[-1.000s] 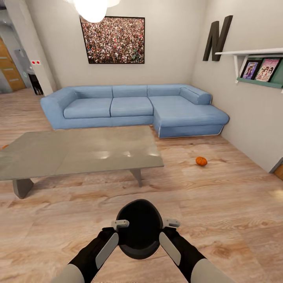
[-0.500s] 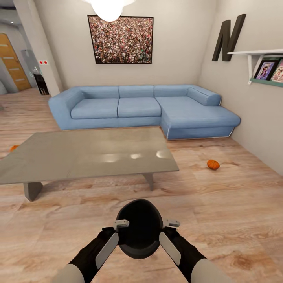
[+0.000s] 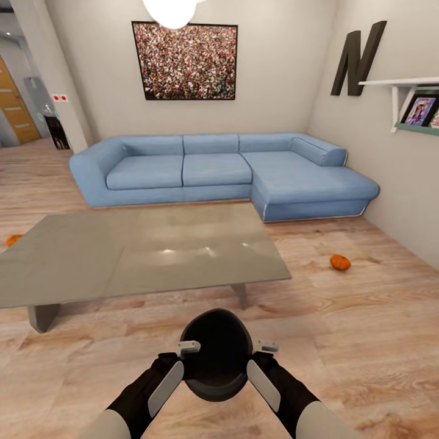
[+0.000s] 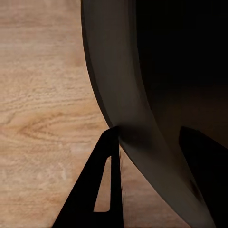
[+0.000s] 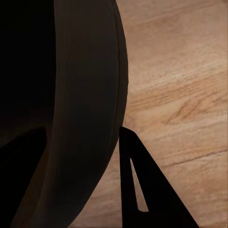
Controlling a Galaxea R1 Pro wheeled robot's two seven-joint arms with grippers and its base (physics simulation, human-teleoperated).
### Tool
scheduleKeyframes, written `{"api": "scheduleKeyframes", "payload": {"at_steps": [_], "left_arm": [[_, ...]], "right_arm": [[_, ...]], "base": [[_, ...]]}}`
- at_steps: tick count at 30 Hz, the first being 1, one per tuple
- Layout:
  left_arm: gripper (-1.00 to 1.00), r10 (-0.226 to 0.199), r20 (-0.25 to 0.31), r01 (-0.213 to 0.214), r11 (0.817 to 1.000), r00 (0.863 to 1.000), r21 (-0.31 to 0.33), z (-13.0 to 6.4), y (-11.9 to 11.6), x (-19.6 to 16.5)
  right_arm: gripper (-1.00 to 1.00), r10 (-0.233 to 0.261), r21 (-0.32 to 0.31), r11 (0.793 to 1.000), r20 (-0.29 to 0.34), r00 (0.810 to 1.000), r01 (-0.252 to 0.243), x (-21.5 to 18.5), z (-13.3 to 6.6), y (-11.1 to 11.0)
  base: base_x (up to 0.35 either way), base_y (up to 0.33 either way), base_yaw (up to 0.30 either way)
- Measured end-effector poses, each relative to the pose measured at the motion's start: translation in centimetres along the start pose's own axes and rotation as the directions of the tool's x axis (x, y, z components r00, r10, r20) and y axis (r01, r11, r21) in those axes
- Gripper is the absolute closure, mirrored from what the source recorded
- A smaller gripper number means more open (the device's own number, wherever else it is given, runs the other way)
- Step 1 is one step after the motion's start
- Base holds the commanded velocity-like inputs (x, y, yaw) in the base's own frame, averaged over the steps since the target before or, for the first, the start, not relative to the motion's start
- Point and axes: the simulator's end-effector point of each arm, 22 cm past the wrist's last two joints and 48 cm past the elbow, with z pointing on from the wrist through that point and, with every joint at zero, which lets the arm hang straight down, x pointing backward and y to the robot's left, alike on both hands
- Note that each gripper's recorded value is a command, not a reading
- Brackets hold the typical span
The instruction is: Place each of the two pumpkins and all three candles from the living room inside a cabinet in the living room (use any cabinet), then make sure every cabinet is closed, and position the cauldron so it is next to a table in the living room.
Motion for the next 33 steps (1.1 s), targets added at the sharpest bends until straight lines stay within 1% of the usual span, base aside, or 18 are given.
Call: {"api": "scheduleKeyframes", "payload": {"at_steps": [11,17,22,33], "left_arm": [[1.0,0.0,0.001,0.0,1.0,1.0,0.0,0.0,0.0,0.0],[1.0,0.001,0.001,-0.001,1.0,1.0,-0.001,0.0,0.0,-0.1],[1.0,0.002,0.016,-0.002,1.0,1.0,-0.013,-0.3,0.1,-0.7],[1.0,0.002,0.014,-0.001,1.0,1.0,-0.011,1.8,0.2,0.6]], "right_arm": [[1.0,0.0,0.0,1.0,0.0,1.0,0.0,0.0,0.0,0.0],[1.0,0.002,-0.002,1.0,0.0,1.0,-0.002,0.0,0.0,0.0],[1.0,-0.008,-0.018,1.0,0.015,1.0,0.008,-0.6,0.0,0.2],[1.0,-0.005,-0.016,1.0,0.012,1.0,0.005,0.8,2.0,0.1]], "base": [[0.233,0.04,0.0],[0.043,0.0,0.0],[0.003,0.0,0.0],[0.0,0.0,0.0]]}}
